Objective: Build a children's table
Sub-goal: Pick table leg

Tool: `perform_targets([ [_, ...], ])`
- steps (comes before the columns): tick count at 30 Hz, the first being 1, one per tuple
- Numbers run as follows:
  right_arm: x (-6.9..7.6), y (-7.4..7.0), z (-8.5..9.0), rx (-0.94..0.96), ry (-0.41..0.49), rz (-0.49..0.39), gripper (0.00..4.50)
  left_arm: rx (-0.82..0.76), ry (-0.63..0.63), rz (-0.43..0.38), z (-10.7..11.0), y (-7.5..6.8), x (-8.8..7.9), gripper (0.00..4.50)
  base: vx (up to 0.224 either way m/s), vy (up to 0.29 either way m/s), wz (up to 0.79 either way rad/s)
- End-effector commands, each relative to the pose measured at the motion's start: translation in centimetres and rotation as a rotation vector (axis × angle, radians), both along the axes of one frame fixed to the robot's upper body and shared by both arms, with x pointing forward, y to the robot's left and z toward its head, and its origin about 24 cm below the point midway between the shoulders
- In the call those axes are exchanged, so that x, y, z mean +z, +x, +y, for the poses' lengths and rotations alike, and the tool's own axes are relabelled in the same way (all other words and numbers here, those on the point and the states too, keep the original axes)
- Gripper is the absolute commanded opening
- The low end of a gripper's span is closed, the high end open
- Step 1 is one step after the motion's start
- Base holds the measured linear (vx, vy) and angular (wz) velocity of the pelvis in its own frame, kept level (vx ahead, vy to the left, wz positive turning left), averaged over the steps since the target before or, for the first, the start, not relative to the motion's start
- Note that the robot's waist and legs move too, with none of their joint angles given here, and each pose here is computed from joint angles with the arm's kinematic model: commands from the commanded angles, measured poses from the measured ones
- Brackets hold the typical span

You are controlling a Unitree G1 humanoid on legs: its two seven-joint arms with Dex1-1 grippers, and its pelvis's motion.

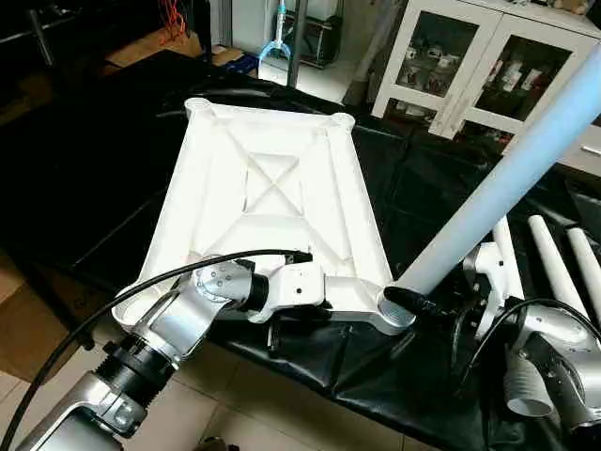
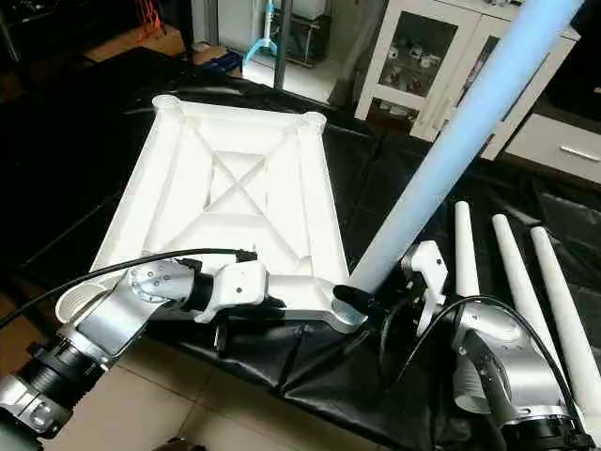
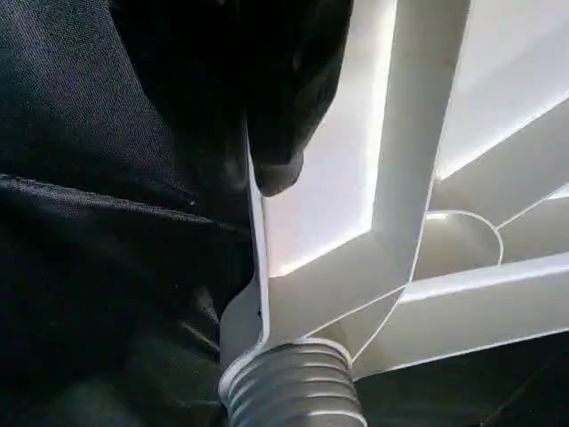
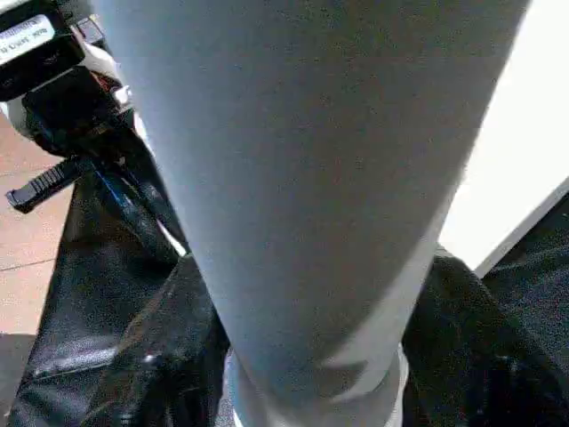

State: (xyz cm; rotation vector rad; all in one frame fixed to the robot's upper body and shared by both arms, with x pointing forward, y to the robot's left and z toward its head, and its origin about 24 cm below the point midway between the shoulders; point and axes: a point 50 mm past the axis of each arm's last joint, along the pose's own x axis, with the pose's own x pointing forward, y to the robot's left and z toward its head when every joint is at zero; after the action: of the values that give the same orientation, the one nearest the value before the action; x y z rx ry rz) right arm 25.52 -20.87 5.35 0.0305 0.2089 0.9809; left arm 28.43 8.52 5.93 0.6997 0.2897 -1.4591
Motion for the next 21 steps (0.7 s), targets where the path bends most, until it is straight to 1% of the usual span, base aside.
perform_targets([
  [1, -0.1, 0.1, -0.3, -0.019, -0.015, 0.005, 2.34, -0.046, 0.052, 0.048, -0.1, -0.7, -1.0, 0.00, 0.000, 0.000, 0.00],
  [3, -0.4, 0.3, -0.3, -0.066, -0.010, 0.010, 2.17, -0.035, 0.054, 0.050, -0.1, -0.7, -1.0, 0.00, 0.000, 0.000, 0.00],
  [5, -0.9, 0.7, -0.5, -0.137, -0.021, 0.021, 2.09, 0.001, 0.056, 0.051, 0.0, -0.4, -1.1, 0.00, 0.000, 0.000, 0.00],
  [7, -1.6, 1.1, -0.5, -0.229, -0.038, 0.031, 1.99, 0.074, 0.056, 0.062, 0.0, 0.1, -1.1, 0.00, 0.000, 0.000, 0.00],
  [9, -1.7, 1.2, -0.5, -0.248, -0.039, 0.034, 1.95, 0.090, 0.052, 0.067, -0.1, 0.3, -1.0, 0.00, 0.000, 0.000, 0.00],
  [10, -2.4, 1.8, 0.0, -0.344, -0.070, 0.047, 1.95, 0.179, 0.043, 0.065, -0.3, 1.0, -0.9, 0.00, 0.000, 0.000, 0.00],
  [12, -2.6, 2.0, 0.2, -0.389, -0.089, 0.051, 1.92, 0.224, 0.041, 0.061, -0.4, 1.3, -0.8, 0.00, 0.000, 0.000, 0.00],
  [13, -2.9, 2.4, 0.5, -0.451, -0.130, 0.046, 1.91, 0.303, 0.031, 0.046, -0.6, 2.0, -0.7, 0.00, 0.000, 0.000, 0.00],
  [14, -3.1, 2.7, 0.6, -0.489, -0.147, 0.049, 1.91, 0.362, 0.021, 0.042, -0.7, 2.4, -0.6, 0.00, 0.000, 0.000, 0.00],
  [15, -3.4, 3.0, 0.7, -0.554, -0.188, 0.047, 1.91, 0.447, 0.006, 0.042, -0.9, 3.0, -0.4, 0.00, 0.000, 0.000, 0.00],
  [16, -3.4, 3.0, 0.7, -0.554, -0.188, 0.047, 1.90, 0.447, 0.006, 0.042, -0.9, 3.0, -0.4, 0.00, 0.000, 0.000, 0.00],
  [17, -3.8, 3.3, 0.7, -0.626, -0.214, 0.055, 1.90, 0.515, -0.013, 0.042, -1.2, 3.5, -0.2, 0.00, 0.000, 0.000, 0.00],
  [18, -4.4, 4.0, 0.2, -0.813, -0.289, 0.077, 1.89, 0.609, -0.050, 0.064, -1.6, 4.1, 0.2, 0.00, 0.000, 0.000, 0.00],
  [20, -5.2, 4.4, -0.3, -1.025, -0.342, 0.127, 1.89, 0.683, -0.092, 0.072, -2.3, 4.6, 0.7, 0.00, -0.017, 0.020, -0.11],
  [21, -5.3, 4.5, -0.3, -1.069, -0.345, 0.130, 1.89, 0.689, -0.096, 0.070, -2.5, 4.7, 0.8, 0.00, -0.035, 0.041, -0.22],
])
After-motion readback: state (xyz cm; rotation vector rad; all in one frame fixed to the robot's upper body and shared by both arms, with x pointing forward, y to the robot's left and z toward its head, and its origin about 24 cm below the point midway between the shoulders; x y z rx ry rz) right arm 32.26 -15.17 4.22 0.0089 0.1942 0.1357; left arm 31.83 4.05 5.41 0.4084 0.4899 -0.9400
